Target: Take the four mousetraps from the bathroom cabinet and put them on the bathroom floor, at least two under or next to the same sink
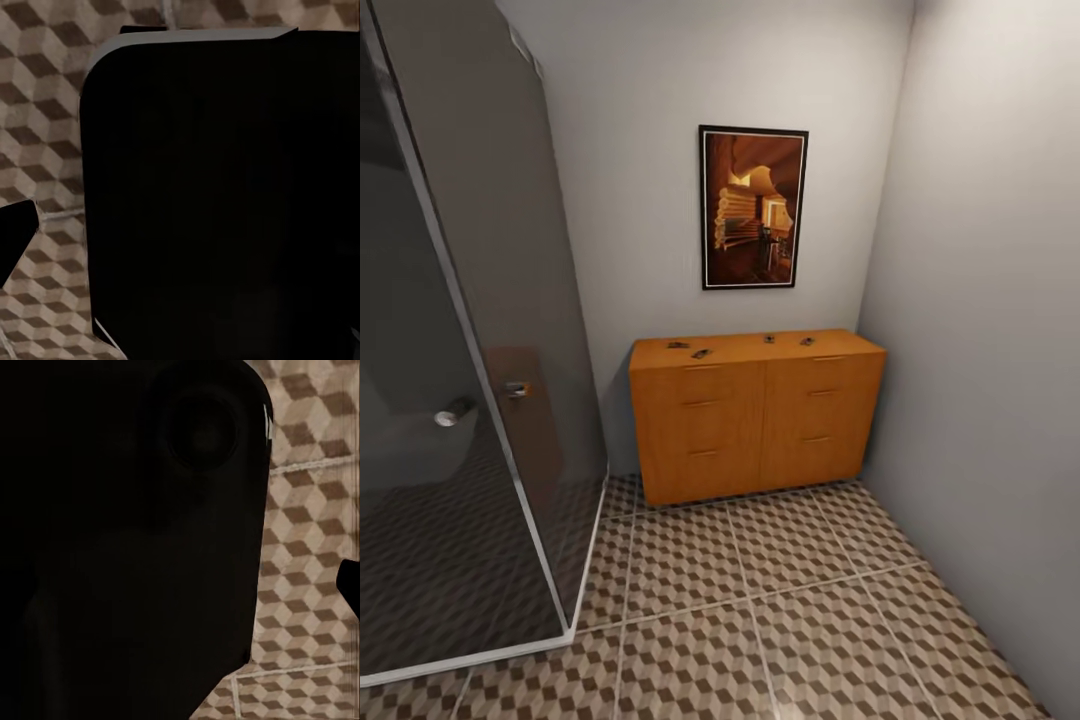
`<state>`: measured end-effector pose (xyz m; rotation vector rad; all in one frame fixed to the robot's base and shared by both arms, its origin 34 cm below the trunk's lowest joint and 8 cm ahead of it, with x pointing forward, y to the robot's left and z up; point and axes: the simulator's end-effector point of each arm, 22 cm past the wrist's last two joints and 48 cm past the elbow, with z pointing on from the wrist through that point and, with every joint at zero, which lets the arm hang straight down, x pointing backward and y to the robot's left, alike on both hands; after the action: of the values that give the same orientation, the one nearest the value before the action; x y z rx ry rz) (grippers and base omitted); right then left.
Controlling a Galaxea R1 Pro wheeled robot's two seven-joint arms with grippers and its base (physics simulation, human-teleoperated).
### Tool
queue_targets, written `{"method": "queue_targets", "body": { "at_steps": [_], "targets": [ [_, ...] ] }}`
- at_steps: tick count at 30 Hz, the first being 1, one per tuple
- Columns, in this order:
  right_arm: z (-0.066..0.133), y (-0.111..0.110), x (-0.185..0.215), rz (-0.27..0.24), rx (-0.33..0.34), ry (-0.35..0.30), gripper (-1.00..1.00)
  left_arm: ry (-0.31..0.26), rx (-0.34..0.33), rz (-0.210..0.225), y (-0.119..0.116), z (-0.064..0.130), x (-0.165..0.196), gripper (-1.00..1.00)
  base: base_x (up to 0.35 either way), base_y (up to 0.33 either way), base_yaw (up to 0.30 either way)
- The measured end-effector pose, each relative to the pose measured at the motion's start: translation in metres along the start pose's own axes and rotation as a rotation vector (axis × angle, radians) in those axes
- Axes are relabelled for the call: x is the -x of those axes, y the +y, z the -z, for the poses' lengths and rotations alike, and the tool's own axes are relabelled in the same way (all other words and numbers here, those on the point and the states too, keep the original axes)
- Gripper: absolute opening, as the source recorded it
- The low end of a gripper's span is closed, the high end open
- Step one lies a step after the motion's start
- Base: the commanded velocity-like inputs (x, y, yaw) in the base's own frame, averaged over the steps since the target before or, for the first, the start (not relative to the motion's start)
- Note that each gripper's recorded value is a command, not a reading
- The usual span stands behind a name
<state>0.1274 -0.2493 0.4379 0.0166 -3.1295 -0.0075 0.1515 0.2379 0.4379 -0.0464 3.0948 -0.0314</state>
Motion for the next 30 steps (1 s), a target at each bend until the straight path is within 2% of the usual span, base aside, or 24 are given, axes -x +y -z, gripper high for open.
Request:
{"method": "queue_targets", "body": {
  "at_steps": [14,30],
  "targets": [
    [0.0,0.0,0.0001,0.001,0.0,-0.001,1.0,0.002,0.001,0.003,0.0004,0.0,-0.0006,1.0,0.21,-0.218,0.0],
    [0.0,0.0,0.0001,0.003,0.0,0.0,1.0,0.003,0.002,0.032,0.0008,0.0,-0.0006,1.0,0.245,-0.185,0.0]
  ]
}}
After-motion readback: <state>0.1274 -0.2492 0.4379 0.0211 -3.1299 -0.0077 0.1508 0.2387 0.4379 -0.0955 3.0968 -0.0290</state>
